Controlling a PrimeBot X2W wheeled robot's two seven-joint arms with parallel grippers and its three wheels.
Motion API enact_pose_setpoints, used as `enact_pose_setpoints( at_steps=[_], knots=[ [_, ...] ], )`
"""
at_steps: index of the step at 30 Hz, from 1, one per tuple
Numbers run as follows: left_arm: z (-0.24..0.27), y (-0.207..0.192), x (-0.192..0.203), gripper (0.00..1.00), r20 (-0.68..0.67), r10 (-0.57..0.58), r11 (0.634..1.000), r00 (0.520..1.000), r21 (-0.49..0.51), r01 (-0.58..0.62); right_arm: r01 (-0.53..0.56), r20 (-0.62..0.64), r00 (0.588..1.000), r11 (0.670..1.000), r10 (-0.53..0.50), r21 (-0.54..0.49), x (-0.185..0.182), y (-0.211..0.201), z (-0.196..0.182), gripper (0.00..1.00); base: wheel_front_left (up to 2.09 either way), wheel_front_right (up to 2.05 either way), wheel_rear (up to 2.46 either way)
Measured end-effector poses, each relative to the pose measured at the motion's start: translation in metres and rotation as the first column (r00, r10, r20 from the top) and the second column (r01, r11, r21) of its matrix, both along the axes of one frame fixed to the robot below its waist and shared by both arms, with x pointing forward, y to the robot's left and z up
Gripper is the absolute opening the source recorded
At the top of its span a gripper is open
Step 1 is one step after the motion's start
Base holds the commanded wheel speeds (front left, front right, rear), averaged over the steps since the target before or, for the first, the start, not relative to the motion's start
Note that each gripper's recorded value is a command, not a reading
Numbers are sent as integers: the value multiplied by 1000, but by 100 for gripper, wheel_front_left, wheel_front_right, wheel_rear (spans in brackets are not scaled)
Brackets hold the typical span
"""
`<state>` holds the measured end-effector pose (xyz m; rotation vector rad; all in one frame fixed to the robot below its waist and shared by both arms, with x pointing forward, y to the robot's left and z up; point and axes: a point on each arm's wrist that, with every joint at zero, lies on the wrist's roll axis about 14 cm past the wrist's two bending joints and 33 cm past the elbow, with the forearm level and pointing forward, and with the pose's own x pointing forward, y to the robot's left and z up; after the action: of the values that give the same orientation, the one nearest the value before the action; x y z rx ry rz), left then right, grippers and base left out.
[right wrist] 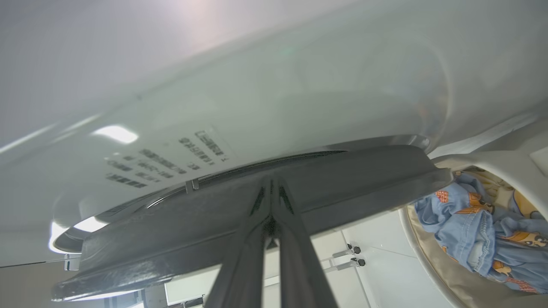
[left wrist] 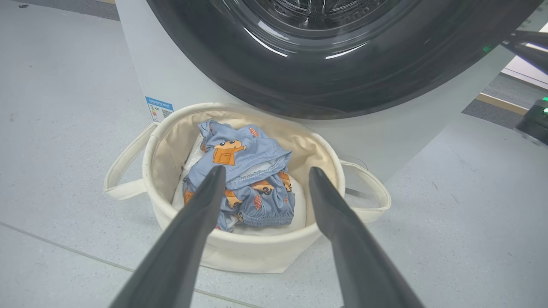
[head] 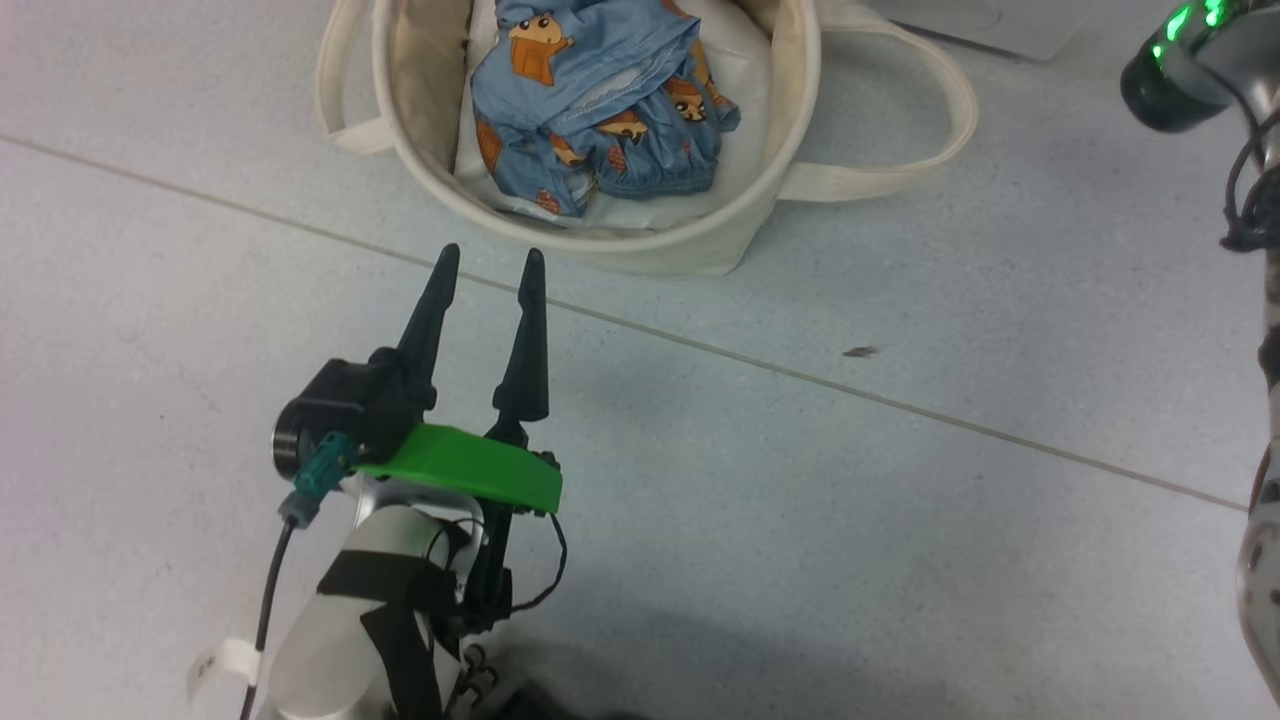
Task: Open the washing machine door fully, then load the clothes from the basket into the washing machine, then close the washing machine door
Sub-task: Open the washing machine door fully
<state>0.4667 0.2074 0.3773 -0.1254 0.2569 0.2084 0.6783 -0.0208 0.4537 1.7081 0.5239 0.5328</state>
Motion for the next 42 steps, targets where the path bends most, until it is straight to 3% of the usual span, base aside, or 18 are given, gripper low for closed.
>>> enact_pose_setpoints(
  at_steps=[13, 19, 25, 42],
  knots=[
    [-11, 1, 0, 100, -22, -2, 1000, 1000, 8, 2, -49, 24, 999, 997, 48, 52, 21, 18, 3, 0, 0, 0, 0],
    [-9, -4, 4, 100, -10, -17, 1000, 1000, 4, 17, -90, -6, 996, 987, 92, 134, 22, 22, 1, 0, 0, 0, 0],
    [-6, -4, 5, 100, -2, -10, 1000, 1000, 6, 10, -134, -3, 991, 984, 135, 116, 17, 28, 1, 0, 0, 0, 0],
    [49, 3, -18, 100, 107, 19, 1000, 994, 0, -19, -356, -79, 929, 930, 363, 89, -105, 74, 5, 0, 0, 0, 0]
  ],
)
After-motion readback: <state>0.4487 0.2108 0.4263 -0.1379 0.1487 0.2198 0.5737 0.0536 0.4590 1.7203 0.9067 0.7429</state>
